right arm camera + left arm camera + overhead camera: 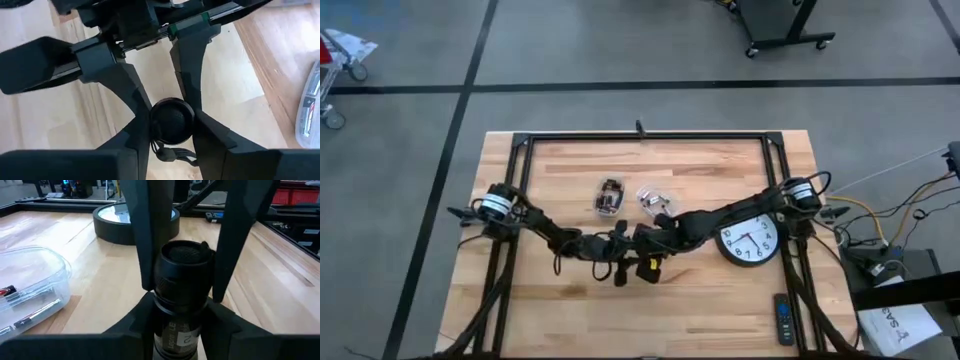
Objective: Insert battery
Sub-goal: Open the black flashlight cover
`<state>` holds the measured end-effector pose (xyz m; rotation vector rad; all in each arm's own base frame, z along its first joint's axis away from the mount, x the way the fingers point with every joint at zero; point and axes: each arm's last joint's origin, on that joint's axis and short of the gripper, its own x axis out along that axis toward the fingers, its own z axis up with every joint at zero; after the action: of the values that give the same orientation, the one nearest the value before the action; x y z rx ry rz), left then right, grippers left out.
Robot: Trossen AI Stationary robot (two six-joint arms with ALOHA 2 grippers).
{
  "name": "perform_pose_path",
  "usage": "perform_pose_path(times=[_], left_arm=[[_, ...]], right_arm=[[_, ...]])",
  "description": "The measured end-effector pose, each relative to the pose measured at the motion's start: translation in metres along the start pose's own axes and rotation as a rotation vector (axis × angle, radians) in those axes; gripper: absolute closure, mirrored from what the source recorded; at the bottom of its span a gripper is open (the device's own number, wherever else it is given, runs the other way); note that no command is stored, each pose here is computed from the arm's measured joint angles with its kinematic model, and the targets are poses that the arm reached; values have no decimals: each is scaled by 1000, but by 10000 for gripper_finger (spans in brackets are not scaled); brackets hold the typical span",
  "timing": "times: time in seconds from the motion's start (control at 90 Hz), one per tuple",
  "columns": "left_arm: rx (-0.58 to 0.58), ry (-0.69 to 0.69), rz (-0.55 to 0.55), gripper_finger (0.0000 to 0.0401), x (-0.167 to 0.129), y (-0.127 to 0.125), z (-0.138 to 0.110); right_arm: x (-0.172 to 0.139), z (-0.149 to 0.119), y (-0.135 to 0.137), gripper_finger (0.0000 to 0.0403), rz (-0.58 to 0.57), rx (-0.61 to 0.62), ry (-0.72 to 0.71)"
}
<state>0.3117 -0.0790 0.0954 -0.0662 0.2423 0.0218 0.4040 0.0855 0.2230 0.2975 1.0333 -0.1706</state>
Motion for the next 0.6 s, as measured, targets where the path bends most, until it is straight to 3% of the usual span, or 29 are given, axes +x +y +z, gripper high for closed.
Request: perform_pose_path(times=[0.278, 0.478, 0.6], left_arm=[[11, 1, 2, 308, 0, 0, 0], [8, -1, 7, 308, 0, 0, 0], [10, -1, 5, 308, 0, 0, 0]], right_arm=[[1, 1, -2, 307, 4, -180, 1], [3, -1, -3, 312, 38, -411, 12], [3, -1, -3, 315, 43, -452, 15]])
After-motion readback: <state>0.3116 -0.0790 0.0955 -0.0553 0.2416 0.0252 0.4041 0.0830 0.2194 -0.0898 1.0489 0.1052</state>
